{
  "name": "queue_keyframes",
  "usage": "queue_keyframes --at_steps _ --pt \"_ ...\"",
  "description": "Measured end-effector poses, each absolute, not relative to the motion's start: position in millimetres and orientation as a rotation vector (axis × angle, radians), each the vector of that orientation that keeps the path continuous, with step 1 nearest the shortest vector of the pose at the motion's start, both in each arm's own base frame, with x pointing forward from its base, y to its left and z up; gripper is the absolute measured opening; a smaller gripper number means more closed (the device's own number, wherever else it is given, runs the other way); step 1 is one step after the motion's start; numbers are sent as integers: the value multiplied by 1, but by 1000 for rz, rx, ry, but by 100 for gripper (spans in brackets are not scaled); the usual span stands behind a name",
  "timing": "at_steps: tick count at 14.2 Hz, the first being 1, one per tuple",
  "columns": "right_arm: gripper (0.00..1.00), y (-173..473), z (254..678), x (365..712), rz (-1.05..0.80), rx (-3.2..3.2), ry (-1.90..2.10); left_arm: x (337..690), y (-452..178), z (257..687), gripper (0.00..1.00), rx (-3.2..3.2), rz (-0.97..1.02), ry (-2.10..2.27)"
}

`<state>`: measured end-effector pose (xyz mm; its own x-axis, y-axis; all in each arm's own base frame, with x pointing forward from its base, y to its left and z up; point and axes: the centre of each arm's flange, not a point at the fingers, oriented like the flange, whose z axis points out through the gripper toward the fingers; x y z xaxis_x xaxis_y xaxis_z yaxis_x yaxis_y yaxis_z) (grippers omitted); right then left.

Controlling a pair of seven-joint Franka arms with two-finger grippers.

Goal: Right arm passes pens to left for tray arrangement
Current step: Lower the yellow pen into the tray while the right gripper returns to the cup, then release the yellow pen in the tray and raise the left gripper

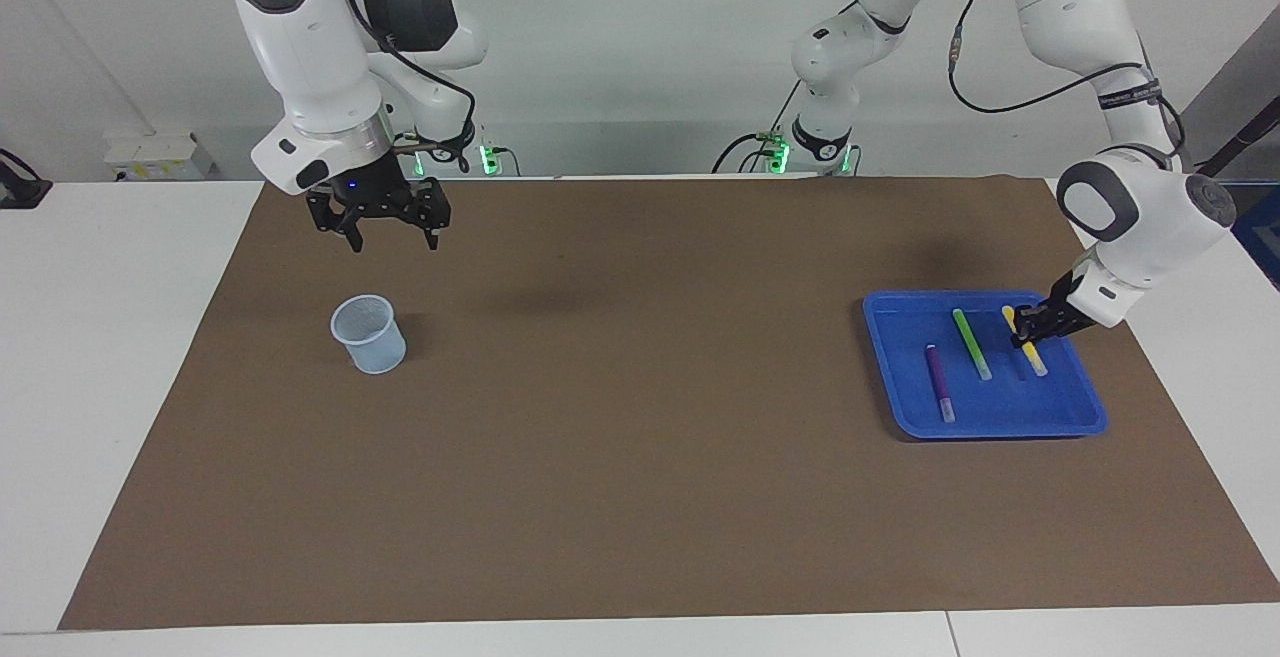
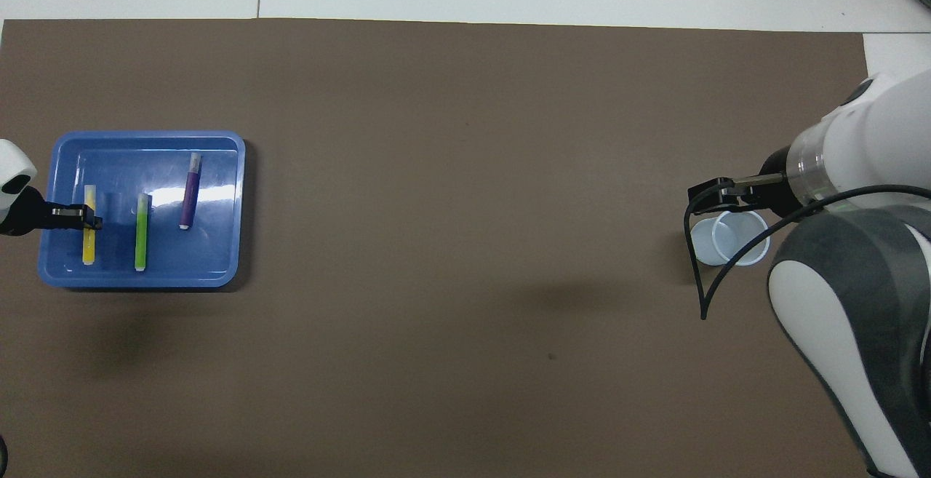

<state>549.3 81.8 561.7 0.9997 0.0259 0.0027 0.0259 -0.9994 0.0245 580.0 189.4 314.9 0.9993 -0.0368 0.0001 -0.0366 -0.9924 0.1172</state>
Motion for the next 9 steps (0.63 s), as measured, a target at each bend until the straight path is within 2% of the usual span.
queue_keyframes --at_steps 9 --pt "100 81 562 549 5 3117 42 587 187 301 19 3053 138 -57"
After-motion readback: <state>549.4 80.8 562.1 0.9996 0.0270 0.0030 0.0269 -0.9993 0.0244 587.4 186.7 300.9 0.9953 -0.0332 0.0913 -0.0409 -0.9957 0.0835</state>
